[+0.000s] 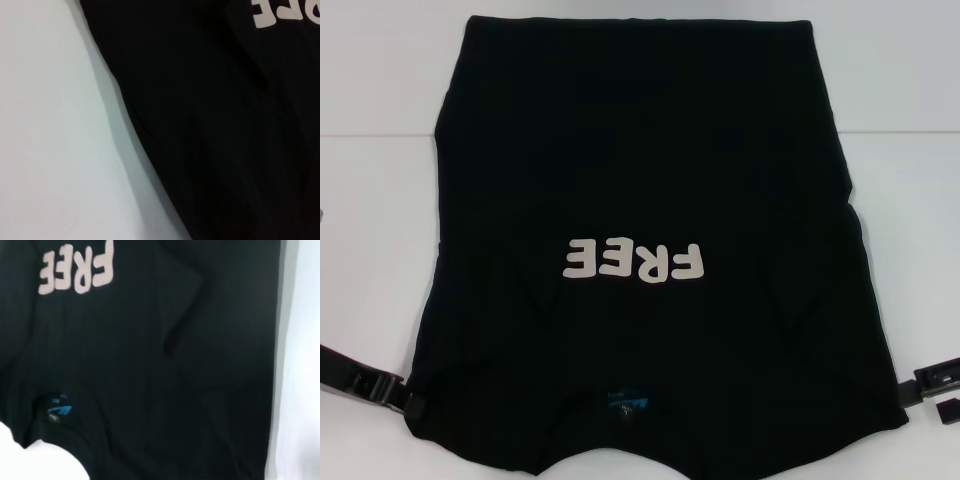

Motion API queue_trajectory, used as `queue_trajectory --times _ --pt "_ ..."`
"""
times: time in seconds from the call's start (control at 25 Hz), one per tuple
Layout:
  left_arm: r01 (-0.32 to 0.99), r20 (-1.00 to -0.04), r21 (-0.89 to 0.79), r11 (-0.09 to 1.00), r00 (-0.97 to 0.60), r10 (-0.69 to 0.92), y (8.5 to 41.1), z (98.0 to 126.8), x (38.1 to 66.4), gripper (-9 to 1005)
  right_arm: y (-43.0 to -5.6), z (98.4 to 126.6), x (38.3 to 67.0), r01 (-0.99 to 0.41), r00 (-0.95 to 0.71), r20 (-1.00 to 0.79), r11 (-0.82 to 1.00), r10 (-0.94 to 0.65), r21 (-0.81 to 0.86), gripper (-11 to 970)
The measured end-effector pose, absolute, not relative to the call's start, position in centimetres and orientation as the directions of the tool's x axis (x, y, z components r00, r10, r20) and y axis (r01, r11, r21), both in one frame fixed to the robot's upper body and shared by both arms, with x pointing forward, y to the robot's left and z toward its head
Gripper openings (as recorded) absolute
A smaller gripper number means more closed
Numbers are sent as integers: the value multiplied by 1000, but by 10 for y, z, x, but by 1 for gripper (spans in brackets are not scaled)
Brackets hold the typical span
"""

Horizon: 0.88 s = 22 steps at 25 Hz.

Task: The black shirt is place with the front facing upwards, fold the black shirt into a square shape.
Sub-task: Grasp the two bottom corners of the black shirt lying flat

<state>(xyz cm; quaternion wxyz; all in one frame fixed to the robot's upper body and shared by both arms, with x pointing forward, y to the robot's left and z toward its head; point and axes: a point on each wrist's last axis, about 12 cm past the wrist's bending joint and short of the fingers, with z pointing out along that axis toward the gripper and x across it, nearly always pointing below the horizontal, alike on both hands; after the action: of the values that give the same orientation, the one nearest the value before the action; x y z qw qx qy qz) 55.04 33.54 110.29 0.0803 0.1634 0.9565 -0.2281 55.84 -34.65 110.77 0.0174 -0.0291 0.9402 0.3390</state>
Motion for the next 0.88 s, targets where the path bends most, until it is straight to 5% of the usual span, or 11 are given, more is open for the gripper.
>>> queue_trajectory --times 0.2,0.88 --pt "350 -225 -414 840 -934 278 334 1102 550 66 -339 1104 560 -77 -997 -58 772 -53 631 925" --pt "355 -225 -418 837 -932 283 332 1104 552 65 -327 1097 565 -99 -995 -72 787 -69 610 925"
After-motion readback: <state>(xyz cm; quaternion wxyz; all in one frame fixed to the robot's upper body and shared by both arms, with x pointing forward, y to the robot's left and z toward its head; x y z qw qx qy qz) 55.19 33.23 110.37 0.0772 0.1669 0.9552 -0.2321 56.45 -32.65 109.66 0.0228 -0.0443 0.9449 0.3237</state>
